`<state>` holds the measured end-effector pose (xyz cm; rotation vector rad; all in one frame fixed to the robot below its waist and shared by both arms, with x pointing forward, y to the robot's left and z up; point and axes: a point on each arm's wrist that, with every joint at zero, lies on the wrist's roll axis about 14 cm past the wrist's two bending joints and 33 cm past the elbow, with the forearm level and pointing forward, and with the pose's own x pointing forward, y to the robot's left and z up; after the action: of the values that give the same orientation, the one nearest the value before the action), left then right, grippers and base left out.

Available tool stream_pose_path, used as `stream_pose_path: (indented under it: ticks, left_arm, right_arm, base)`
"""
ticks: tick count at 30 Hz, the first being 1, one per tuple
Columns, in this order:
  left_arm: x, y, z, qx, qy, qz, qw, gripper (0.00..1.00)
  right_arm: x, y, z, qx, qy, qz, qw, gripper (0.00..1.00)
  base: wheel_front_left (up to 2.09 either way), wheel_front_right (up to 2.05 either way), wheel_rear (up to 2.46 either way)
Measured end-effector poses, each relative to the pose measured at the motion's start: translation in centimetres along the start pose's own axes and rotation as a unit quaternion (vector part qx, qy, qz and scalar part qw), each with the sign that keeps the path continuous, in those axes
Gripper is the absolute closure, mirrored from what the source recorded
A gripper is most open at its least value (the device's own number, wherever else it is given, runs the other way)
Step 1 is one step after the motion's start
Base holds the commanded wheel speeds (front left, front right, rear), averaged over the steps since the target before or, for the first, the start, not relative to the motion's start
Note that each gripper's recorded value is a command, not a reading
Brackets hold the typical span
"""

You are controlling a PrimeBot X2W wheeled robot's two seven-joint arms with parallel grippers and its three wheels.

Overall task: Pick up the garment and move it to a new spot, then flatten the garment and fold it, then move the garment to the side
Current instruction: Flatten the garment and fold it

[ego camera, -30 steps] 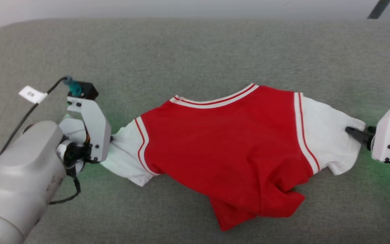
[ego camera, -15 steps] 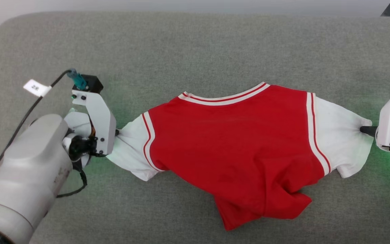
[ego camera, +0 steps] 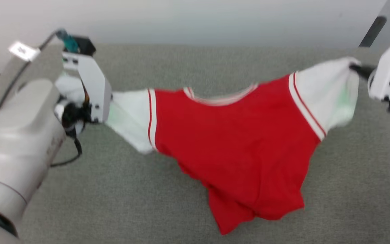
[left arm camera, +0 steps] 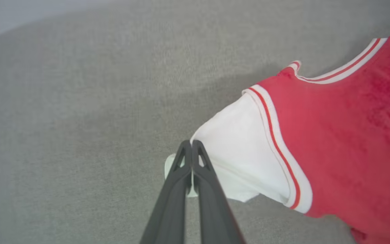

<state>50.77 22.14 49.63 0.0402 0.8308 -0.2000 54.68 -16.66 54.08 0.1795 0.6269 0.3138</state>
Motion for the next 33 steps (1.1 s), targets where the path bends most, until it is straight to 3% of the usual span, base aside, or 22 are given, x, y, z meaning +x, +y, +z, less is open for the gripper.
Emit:
stream_pose_path:
  ticks: [7, 11, 16, 25, 31, 33]
  left_arm:
    - [-5.5, -1.2, 7.5, 0.039, -0.12, 0.005, 0.992, 1.0]
    - [-9.7, -1.8, 12.0, 0.059, -0.202, 0.013, 0.977, 1.0]
    - [-15.2, -2.6, 18.0, 0.087, -0.31, 0.029, 0.946, 1.0]
    - [-20.8, -3.9, 24.7, 0.1, -0.432, 0.042, 0.895, 1.0]
    - [-20.8, -4.7, 26.8, 0.11, -0.462, 0.039, 0.879, 1.0]
    - [-21.4, -4.9, 28.2, 0.117, -0.485, 0.04, 0.866, 1.0]
  right_arm:
    - [-5.1, 5.1, 8.6, -0.069, -0.151, 0.03, 0.986, 1.0]
    - [-9.0, 8.1, 13.3, -0.114, -0.247, 0.042, 0.961, 1.0]
    - [-13.8, 9.9, 18.3, -0.153, -0.349, 0.032, 0.924, 1.0]
    - [-17.0, 11.3, 22.4, -0.18, -0.42, 0.018, 0.89, 1.0]
    - [-15.7, 10.8, 23.2, -0.18, -0.421, 0.014, 0.889, 1.0]
    - [-15.4, 10.7, 23.9, -0.184, -0.426, 0.013, 0.886, 1.0]
  base:
    - [0.0, 0.0, 0.0]
    - [0.0, 0.0, 0.0]
    - [0.0, 0.0, 0.0]
    - [0.0, 0.0, 0.0]
    - [0.0, 0.0, 0.0]
    - [0.0, 0.0, 0.0]
